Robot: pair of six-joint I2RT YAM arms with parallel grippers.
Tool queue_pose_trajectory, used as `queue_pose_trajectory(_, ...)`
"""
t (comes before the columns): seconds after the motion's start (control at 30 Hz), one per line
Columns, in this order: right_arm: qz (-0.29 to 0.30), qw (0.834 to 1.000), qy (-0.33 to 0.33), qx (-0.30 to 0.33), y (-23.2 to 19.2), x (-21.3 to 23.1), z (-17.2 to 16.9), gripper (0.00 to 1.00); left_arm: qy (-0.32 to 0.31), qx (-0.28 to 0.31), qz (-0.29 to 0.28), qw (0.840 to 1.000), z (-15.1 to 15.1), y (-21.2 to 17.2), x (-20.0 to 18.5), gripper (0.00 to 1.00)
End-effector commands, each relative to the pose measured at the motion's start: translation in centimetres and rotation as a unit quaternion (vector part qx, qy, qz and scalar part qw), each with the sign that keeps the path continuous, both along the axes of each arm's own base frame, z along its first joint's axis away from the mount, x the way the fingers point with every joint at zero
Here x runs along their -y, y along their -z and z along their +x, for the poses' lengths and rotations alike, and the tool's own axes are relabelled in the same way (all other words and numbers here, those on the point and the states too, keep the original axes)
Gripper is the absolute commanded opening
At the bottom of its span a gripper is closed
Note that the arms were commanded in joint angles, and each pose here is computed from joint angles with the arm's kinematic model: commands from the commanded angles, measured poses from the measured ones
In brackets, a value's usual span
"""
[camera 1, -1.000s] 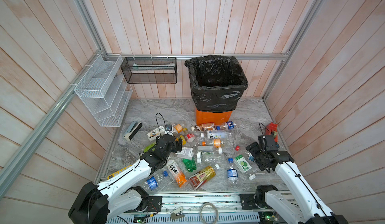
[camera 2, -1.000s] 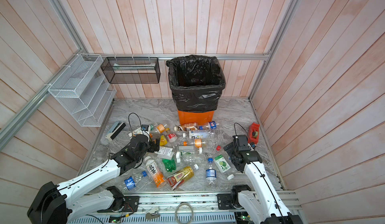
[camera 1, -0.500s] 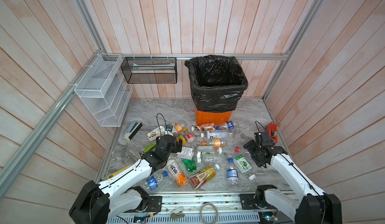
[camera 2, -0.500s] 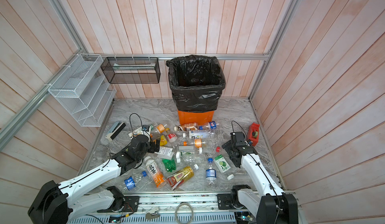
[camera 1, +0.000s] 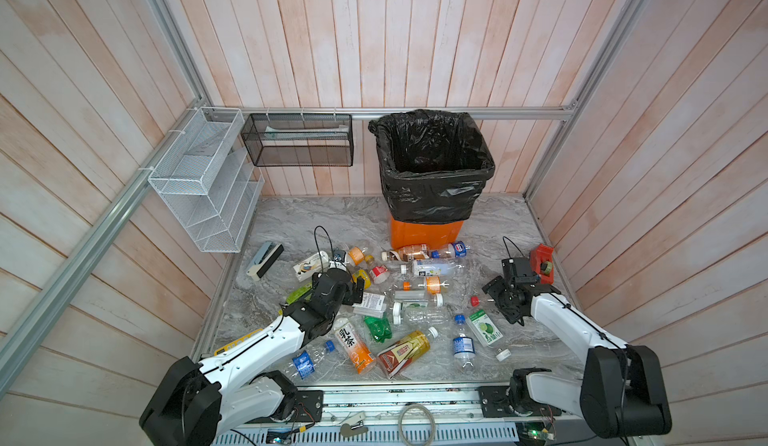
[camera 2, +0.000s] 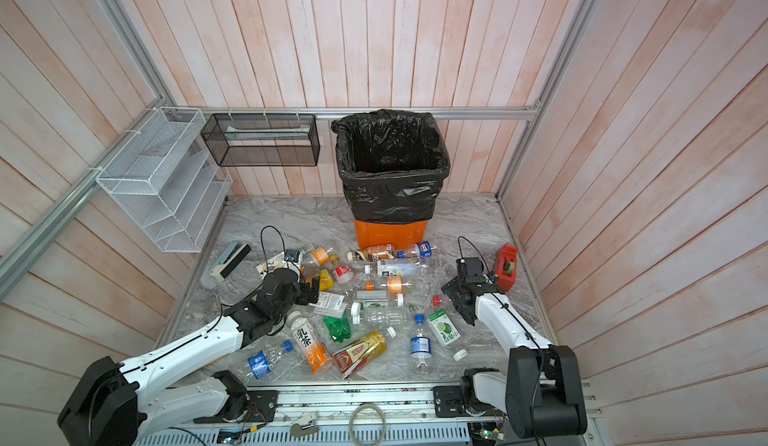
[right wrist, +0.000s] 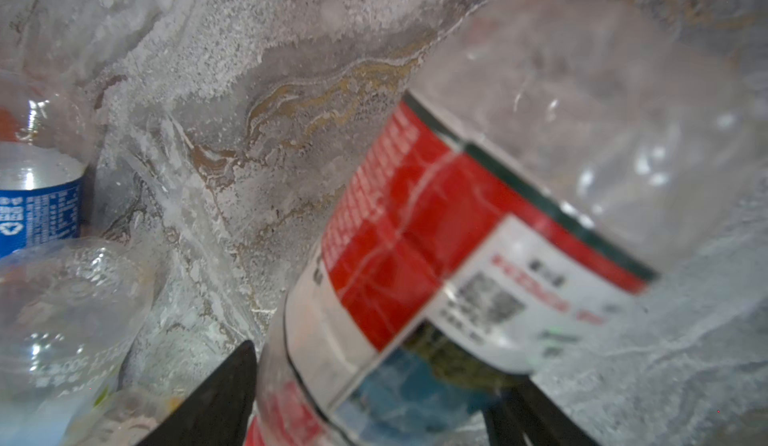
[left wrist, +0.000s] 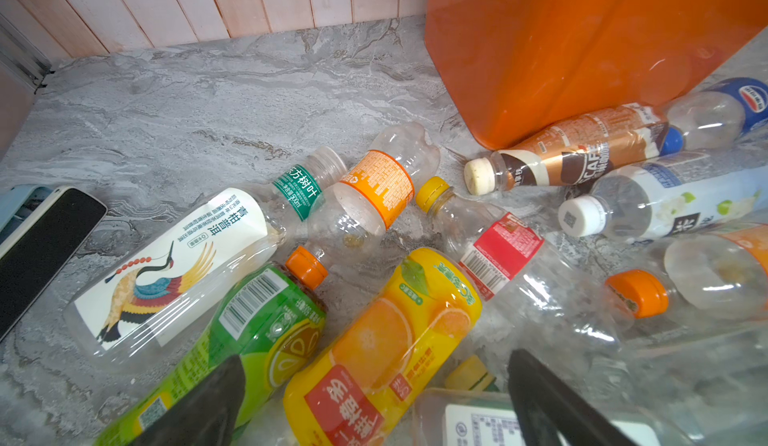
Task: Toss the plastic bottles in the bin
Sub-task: 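Close the right gripper on the red-label clear bottle, then lift the red-label bottle over the bin and open the right gripper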
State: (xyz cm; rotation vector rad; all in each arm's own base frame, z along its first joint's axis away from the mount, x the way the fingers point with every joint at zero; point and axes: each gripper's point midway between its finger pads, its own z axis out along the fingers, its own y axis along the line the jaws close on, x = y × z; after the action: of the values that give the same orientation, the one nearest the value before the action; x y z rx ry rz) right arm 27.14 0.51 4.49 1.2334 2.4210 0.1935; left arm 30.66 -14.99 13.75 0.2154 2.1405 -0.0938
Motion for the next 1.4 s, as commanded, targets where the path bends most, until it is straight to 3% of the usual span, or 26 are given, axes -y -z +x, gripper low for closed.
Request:
queue_pose_trajectory(0.0,-0.014,1.0,-0.004,0.009,0.2,0.4,0.7,0.79,-0.003,0.009,0.009,1.0,0.2,-0.6,-0.2,1.0)
queue_pose_trajectory(0.53,-0.007,0.999,-0.018,0.04,0.2,0.0,2.5,0.62,-0.013,0.004,0.006,1.0,0.2,-0.6,-0.4,1.0)
queue_pose_trajectory(0.7,-0.027,0.995,-0.023,0.093,-2.7,0.5,3.3,0.57,-0.022,0.007,-0.002,1.0,0.2,-0.9,-0.6,1.0)
queue_pose_trajectory(0.87,-0.06,0.98,-0.027,0.188,-8.6,1.4,4.0,0.57,-0.062,0.029,-0.024,0.997,-0.1,-2.0,-2.1,1.0)
queue_pose_trajectory(0.97,-0.102,0.957,-0.032,0.269,-14.2,2.2,4.3,0.56,-0.069,0.044,-0.05,0.995,-0.4,-2.6,-2.5,1.0)
queue_pose_trajectory(1.07,-0.156,0.92,-0.038,0.358,-21.1,3.1,4.2,0.56,-0.077,0.053,-0.068,0.993,-0.6,-3.1,-3.0,0.99)
queue_pose_trajectory(1.2,-0.21,0.853,-0.06,0.473,-31.2,2.9,4.0,0.56,-0.084,0.052,-0.069,0.993,-0.8,-3.2,-3.4,1.0)
queue_pose_trajectory(1.37,-0.22,0.777,-0.1,0.581,-41.1,0.8,5.2,0.56,-0.087,0.047,-0.077,0.992,-0.9,-3.1,-3.4,1.0)
